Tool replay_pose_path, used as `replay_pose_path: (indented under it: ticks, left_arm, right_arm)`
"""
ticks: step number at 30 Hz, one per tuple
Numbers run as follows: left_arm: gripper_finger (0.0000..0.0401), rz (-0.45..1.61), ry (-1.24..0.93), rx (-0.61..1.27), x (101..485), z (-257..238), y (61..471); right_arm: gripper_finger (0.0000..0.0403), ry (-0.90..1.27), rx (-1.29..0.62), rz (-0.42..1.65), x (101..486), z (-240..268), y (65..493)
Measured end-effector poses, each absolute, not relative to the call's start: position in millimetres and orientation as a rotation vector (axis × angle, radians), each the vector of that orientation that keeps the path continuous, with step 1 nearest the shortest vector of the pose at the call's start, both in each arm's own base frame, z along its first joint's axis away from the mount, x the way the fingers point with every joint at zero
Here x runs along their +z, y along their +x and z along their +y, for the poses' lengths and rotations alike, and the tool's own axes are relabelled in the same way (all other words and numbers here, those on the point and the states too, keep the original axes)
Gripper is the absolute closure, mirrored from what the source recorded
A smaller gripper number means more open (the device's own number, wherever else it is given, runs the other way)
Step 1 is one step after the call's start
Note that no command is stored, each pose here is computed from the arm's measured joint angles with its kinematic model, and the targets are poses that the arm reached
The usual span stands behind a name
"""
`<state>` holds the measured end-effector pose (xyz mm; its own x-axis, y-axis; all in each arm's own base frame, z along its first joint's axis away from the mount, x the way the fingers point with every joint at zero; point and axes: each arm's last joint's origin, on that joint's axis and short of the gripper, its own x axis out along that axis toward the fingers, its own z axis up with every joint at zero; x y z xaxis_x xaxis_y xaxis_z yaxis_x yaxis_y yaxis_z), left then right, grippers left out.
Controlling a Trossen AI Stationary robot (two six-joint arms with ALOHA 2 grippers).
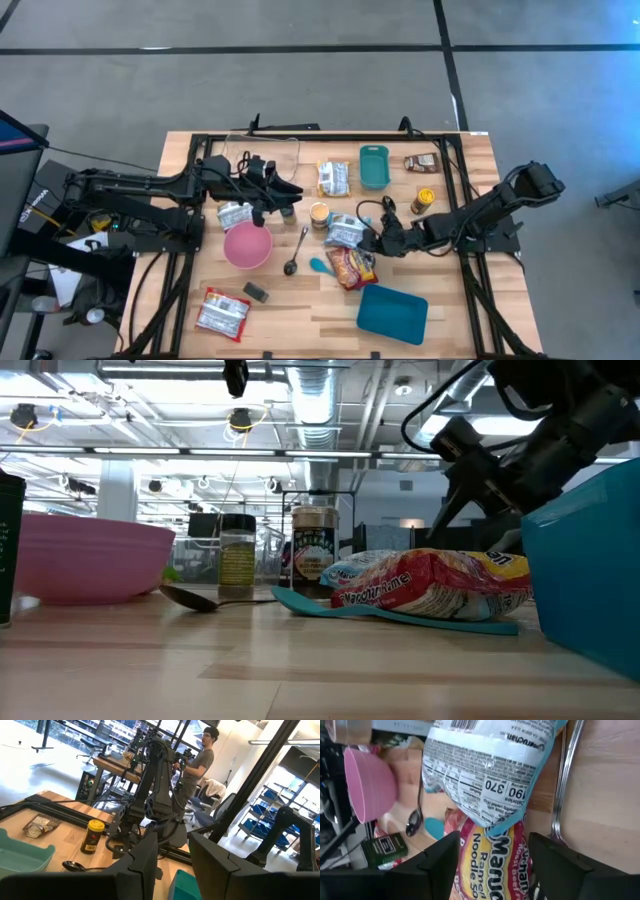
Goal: Pick & Place Food Item
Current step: Put the blue noodle pack into the transparent bin
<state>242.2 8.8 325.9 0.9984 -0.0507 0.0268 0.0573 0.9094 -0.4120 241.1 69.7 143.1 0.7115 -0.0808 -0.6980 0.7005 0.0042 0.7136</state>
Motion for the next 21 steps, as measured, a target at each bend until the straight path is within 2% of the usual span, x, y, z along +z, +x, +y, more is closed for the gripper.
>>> replay_pose_path:
  ticks: [21]
  left_arm:
    - [0.0293, -0.016, -0.425, -0.056, 325.9, 8.8, 242.2]
  right_arm:
    - [0.0213, 1.462, -0.722, 0.451, 121.2, 67.3, 254.7]
